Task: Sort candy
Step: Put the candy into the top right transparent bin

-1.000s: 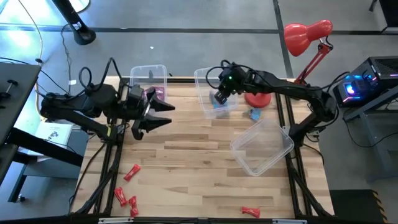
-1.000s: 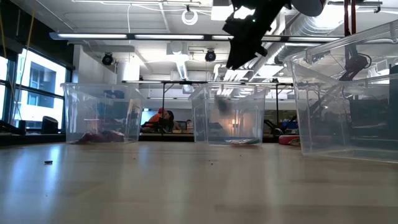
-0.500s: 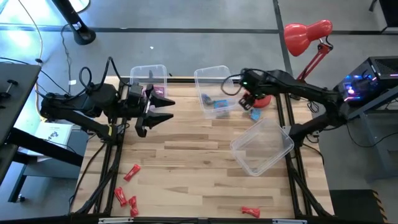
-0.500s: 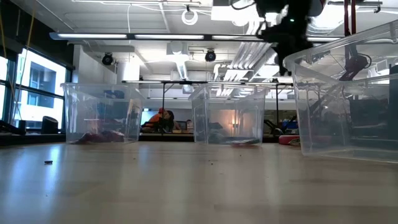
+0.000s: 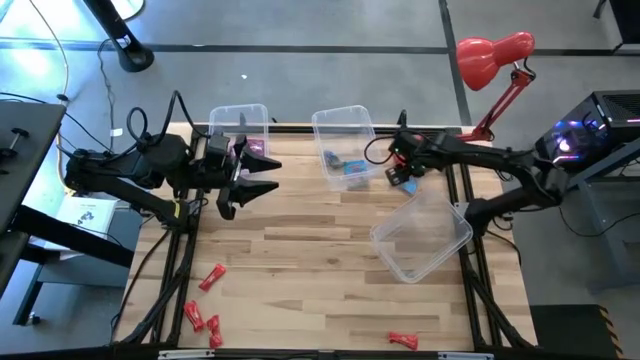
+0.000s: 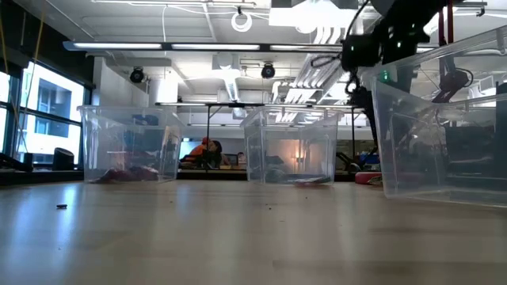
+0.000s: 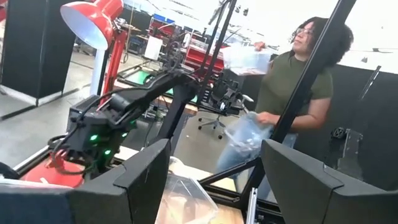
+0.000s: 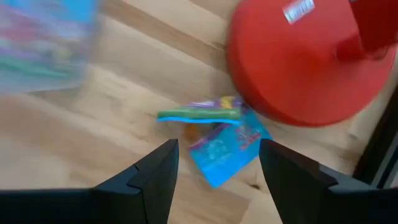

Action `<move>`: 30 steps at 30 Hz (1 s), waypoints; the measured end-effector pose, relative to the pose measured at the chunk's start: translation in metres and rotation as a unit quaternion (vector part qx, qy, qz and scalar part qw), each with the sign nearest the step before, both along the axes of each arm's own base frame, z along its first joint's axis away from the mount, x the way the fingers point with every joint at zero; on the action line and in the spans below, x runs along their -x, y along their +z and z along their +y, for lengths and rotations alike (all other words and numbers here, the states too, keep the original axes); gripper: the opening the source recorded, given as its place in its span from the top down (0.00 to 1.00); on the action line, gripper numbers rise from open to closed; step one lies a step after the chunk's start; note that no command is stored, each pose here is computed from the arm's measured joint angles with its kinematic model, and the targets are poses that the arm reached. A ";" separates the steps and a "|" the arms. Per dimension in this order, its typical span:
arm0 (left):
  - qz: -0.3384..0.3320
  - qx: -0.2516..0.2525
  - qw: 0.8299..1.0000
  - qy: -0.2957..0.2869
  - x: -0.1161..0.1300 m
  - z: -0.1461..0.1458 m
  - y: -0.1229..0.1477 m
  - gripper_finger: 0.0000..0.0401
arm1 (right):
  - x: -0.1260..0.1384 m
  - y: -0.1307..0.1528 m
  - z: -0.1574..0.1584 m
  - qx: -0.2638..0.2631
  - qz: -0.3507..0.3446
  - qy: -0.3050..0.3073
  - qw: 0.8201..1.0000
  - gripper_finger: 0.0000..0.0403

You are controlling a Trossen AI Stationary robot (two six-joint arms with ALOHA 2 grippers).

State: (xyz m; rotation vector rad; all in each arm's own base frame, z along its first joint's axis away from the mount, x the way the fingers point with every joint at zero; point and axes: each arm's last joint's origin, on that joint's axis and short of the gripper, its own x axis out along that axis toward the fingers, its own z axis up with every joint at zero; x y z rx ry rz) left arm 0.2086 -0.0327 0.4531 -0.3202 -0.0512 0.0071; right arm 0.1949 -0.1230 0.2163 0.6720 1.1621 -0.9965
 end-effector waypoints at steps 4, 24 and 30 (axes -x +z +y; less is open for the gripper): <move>0.001 0.014 1.000 -0.001 0.000 0.000 0.000 0.38 | 0.001 -0.026 -0.007 -0.039 0.034 -0.022 0.998 0.45; 0.013 0.020 1.000 -0.001 0.000 0.000 -0.003 0.38 | -0.013 -0.075 -0.012 -0.039 0.069 0.035 0.996 0.74; 0.007 0.021 1.000 0.005 0.005 0.002 0.000 0.38 | 0.000 -0.048 0.005 -0.048 0.073 0.084 0.993 0.95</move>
